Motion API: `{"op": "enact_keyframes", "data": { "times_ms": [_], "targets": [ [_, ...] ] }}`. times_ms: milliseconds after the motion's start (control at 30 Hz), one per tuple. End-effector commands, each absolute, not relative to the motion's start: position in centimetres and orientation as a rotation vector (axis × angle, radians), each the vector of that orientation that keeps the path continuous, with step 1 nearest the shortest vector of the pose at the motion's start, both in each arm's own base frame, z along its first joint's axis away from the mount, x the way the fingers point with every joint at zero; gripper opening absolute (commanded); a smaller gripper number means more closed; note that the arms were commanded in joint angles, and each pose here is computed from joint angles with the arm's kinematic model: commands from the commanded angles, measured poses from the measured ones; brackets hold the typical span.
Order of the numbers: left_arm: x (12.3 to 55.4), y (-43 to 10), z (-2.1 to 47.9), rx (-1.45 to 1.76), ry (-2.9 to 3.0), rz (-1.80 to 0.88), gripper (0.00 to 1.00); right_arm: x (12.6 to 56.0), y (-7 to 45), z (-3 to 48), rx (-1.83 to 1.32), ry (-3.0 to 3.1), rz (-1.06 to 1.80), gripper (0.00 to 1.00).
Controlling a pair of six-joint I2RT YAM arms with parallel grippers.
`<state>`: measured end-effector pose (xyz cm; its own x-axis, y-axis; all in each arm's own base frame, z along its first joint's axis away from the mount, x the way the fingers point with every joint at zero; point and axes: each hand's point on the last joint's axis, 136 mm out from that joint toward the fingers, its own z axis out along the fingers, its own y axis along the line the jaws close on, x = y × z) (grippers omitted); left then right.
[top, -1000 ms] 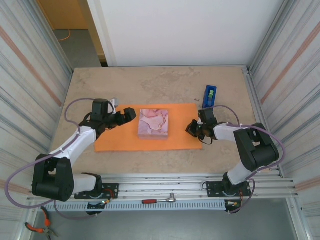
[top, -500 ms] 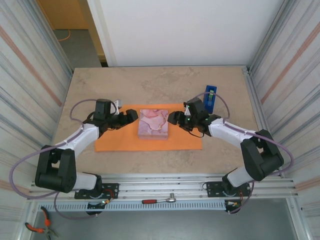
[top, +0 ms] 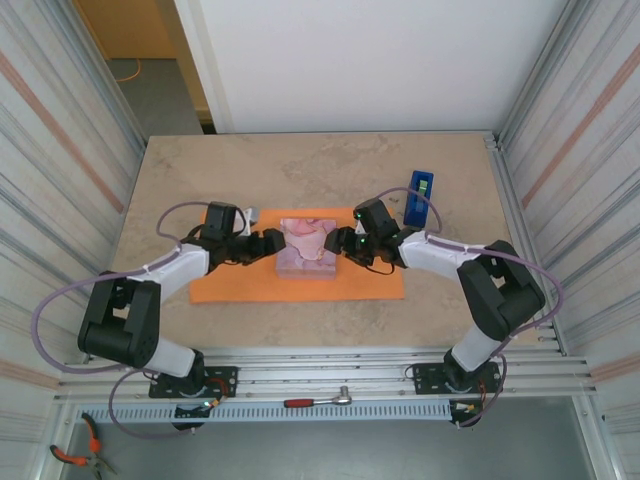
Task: Wrap the gift box in paper
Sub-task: Rotate the gift box with the wrapping paper.
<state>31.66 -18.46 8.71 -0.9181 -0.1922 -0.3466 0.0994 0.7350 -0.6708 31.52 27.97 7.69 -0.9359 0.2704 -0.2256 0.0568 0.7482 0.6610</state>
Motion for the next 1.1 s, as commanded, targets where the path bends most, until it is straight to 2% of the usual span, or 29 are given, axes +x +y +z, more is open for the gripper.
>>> {"op": "enact_keyframes", "data": {
  "times_ms": [0,167,367,1067],
  "targets": [
    [31.7,-19.6,9.1,0.008,2.528,-1.064,0.7,32.4,28.9,8.4,0.264,2.613,1.012,0.55],
    [31.7,-20.4,8.9,0.033,2.531,-1.098,0.62,32.9,29.5,8.5,0.263,2.606,1.036,0.44],
    [31.9,-20.6,9.5,0.049,2.518,-1.106,0.59,33.4,30.0,9.0,0.256,2.595,1.055,0.34],
    [32.2,-20.4,9.9,0.063,2.517,-1.081,0.57,33.9,30.1,8.2,0.273,2.605,1.053,0.31]
  ]
}}
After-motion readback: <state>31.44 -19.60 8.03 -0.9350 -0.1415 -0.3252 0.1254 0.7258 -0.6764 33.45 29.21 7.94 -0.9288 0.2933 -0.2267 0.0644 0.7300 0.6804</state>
